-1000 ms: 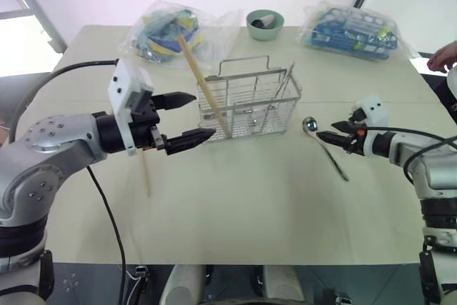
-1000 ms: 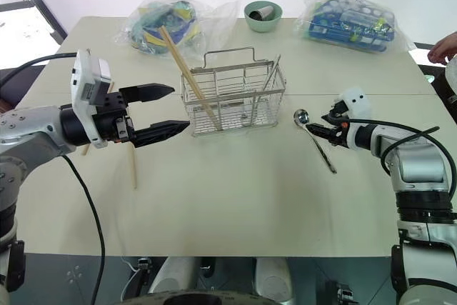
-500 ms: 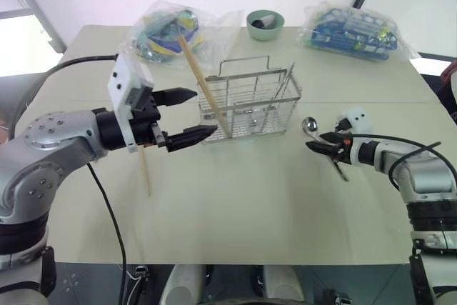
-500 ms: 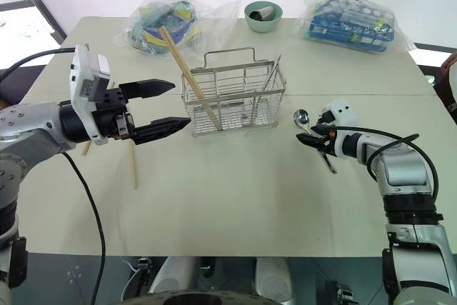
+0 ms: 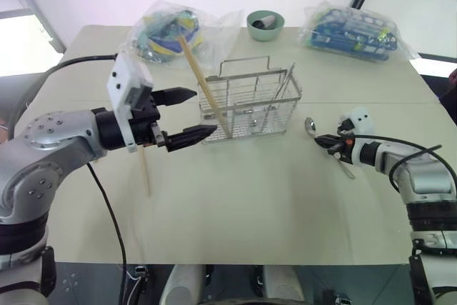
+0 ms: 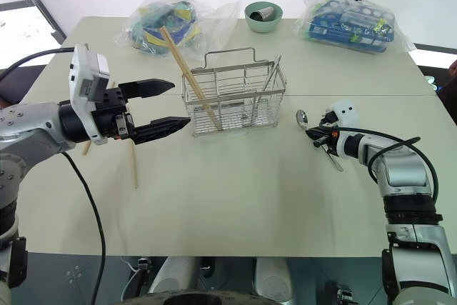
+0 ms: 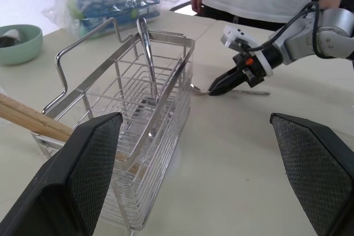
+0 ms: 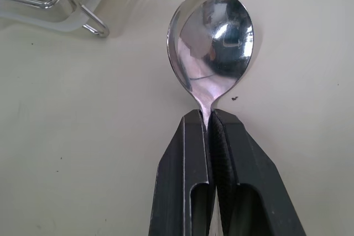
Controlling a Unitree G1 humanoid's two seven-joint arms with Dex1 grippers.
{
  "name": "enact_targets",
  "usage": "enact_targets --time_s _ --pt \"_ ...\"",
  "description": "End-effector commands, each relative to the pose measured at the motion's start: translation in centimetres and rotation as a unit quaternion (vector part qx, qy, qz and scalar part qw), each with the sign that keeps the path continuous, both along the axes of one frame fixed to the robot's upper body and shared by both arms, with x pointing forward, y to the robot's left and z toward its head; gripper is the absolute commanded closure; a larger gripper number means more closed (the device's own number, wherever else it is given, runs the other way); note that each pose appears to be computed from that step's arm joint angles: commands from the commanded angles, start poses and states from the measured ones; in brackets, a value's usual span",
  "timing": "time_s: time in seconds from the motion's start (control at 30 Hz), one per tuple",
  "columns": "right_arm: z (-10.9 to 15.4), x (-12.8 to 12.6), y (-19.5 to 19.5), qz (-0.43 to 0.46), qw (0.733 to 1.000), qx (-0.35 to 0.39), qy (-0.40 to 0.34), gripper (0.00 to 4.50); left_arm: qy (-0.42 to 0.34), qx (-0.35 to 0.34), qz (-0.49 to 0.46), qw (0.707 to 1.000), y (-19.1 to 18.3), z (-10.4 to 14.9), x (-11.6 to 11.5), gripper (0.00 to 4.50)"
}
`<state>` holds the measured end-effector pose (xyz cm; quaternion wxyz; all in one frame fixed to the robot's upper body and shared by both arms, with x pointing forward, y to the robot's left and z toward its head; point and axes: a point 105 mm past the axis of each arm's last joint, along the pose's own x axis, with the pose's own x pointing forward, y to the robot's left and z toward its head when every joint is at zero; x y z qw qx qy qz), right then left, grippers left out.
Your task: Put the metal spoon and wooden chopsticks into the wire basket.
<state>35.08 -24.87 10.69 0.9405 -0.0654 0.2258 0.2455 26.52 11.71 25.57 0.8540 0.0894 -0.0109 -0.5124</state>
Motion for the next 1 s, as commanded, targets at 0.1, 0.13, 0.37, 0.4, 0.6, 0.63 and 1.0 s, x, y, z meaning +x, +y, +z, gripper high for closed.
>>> enact_targets --time_s 0.1,0.13,0.37,0.4,0.6,0.63,1.0 --pt "1.7 0.3 -0.9 -0.02 0.999 0.005 -0.03 4.46 -0.032 -0.006 0.003 0.999 0.2 1.4 0.0 0.0" --pt "2.8 0.8 -1.1 -0.03 0.998 0.016 -0.049 4.46 -0.032 -0.006 0.003 0.999 0.2 1.4 0.0 0.0" --pt "16.5 3.5 -0.6 -0.059 0.95 0.19 -0.238 4.46 -0.047 -0.03 0.012 0.998 0.5 2.7 0.7 0.0" --pt "18.5 3.6 -0.1 -0.054 0.938 0.22 -0.261 4.46 -0.05 -0.035 0.015 0.998 0.6 2.9 0.9 0.0" --pt "25.2 3.7 4.4 -0.002 0.885 0.339 -0.319 4.46 -0.064 -0.064 0.028 0.995 0.8 4.1 1.7 0.0" --pt "25.7 3.8 5.2 0.006 0.878 0.355 -0.32 4.46 -0.065 -0.065 0.029 0.995 0.8 4.2 1.7 0.0" --pt "23.2 4.6 12.5 0.051 0.868 0.407 -0.281 4.46 -0.076 -0.068 0.048 0.994 1.3 4.2 1.4 0.0"
